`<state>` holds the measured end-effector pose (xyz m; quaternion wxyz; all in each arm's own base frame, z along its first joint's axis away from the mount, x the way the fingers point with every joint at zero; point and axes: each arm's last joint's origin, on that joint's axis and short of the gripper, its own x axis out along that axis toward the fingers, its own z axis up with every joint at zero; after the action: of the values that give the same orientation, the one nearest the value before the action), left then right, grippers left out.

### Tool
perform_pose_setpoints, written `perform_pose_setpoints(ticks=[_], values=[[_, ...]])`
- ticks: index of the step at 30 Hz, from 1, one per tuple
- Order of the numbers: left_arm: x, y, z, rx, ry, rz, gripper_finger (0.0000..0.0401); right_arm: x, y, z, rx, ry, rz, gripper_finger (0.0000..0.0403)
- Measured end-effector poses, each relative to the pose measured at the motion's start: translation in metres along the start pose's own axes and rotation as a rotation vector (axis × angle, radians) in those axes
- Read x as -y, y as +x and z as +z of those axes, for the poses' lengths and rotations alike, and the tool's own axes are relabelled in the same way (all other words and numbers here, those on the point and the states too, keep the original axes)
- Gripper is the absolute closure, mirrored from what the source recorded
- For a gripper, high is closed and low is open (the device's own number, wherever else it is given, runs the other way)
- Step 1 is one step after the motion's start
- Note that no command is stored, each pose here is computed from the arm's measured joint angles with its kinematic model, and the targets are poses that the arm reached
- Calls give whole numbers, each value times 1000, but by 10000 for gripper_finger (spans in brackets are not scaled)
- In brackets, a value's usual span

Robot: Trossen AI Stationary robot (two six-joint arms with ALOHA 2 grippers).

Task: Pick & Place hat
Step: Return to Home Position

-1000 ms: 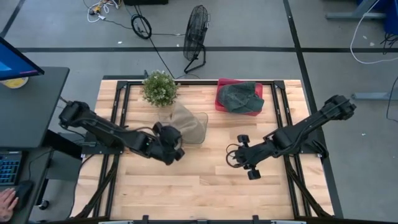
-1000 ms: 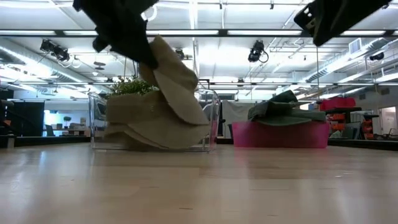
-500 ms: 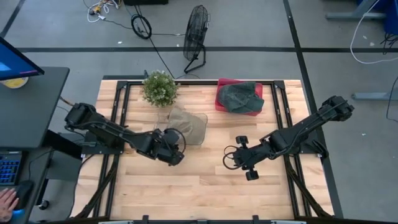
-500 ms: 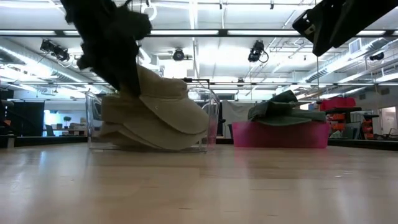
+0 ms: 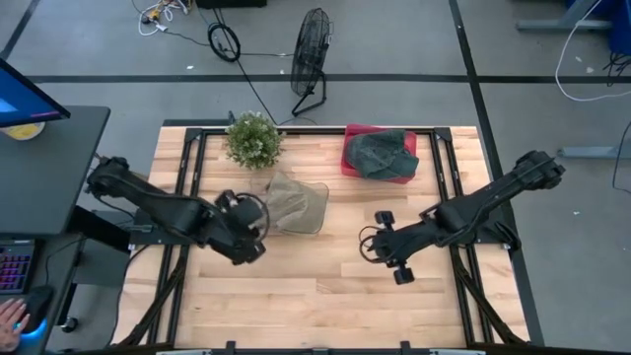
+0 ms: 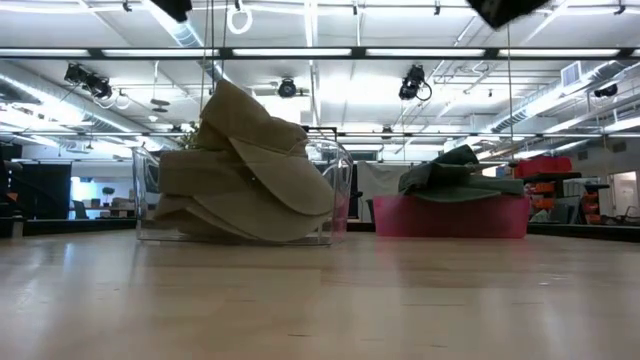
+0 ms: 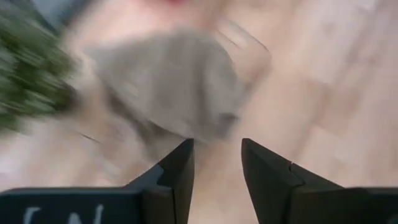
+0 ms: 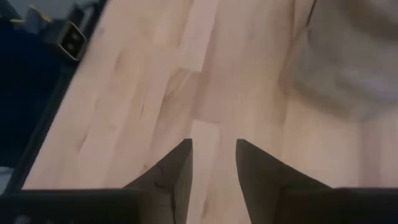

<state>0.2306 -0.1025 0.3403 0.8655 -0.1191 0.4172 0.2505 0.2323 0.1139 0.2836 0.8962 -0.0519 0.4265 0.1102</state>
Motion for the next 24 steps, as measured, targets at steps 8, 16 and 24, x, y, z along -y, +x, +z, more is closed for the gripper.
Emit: perform_pose_setpoints(ticks=[8, 16, 24], values=[[-52, -45, -2, 222, -30, 190, 290, 18, -73, -1, 223, -162, -17, 277], [-100, -51, -28, 329, -53, 178, 300, 48, -112, -36, 468, -190, -131, 277], [-115, 0, -80, 413, -57, 63, 311, 68, -97, -92, 620, -73, -254, 277]])
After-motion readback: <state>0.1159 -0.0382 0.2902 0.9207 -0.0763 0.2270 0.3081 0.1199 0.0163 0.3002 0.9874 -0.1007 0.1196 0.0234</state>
